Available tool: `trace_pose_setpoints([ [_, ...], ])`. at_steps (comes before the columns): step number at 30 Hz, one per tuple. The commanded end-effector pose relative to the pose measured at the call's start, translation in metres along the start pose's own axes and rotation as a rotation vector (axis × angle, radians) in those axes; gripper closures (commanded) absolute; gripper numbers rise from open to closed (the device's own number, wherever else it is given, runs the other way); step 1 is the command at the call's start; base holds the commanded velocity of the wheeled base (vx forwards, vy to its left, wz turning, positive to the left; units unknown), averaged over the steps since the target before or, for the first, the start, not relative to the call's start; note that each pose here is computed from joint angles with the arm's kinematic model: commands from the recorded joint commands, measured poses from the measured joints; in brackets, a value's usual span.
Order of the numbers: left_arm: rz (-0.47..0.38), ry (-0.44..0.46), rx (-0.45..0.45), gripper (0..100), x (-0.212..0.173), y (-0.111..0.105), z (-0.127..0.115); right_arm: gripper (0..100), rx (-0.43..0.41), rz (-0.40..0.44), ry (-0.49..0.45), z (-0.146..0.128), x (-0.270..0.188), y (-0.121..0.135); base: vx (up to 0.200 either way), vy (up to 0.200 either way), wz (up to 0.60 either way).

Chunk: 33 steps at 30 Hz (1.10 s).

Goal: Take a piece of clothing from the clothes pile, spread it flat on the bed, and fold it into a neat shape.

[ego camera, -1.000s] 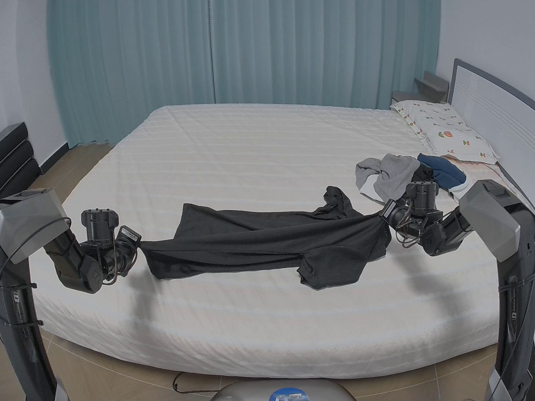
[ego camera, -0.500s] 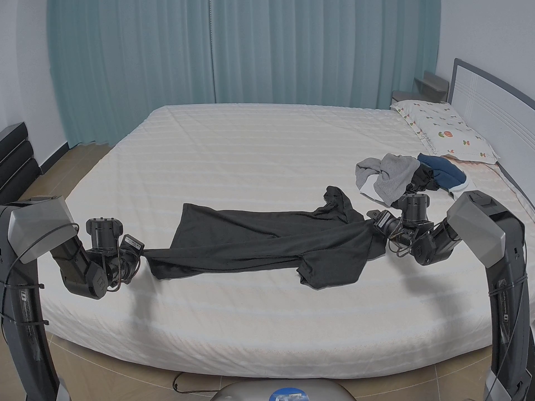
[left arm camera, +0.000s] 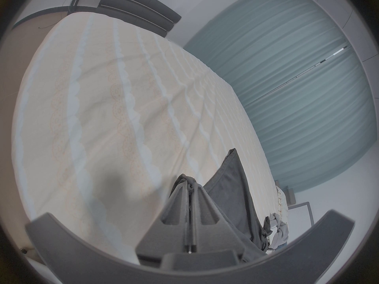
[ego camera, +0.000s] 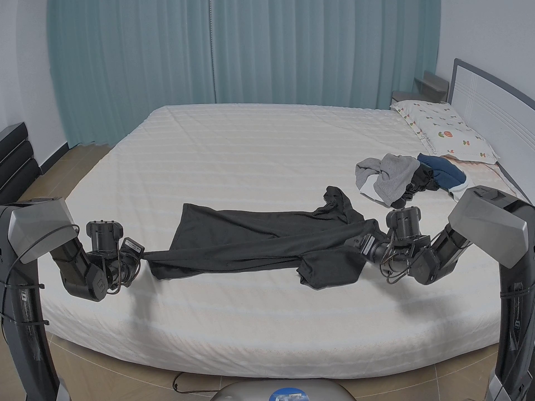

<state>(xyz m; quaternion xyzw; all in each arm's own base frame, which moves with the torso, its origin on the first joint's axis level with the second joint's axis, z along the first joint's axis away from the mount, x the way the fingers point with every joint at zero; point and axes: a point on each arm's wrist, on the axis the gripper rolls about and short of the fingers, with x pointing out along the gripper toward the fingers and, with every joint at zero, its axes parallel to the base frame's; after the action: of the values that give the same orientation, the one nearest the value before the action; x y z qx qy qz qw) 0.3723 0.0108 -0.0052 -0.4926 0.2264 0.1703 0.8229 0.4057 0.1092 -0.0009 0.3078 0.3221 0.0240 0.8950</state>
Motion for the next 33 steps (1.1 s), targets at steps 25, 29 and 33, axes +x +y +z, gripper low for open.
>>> trace_pose_setpoints([
  [25, -0.022, -0.01, 0.001, 100, -0.003, 0.002, -0.001, 100, -0.006, -0.017, 0.107, -0.034, -0.014, 0.009, 0.0, 0.0, 0.0],
  [29, -0.022, -0.008, 0.002, 100, -0.005, 0.002, -0.001, 100, 0.02, -0.056, 0.124, -0.019, -0.054, -0.002, 0.0, 0.0, 0.0],
  [33, -0.033, -0.012, 0.017, 100, -0.015, 0.003, -0.003, 100, 0.049, -0.057, 0.148, -0.014, -0.088, -0.016, 0.0, 0.0, 0.0],
])
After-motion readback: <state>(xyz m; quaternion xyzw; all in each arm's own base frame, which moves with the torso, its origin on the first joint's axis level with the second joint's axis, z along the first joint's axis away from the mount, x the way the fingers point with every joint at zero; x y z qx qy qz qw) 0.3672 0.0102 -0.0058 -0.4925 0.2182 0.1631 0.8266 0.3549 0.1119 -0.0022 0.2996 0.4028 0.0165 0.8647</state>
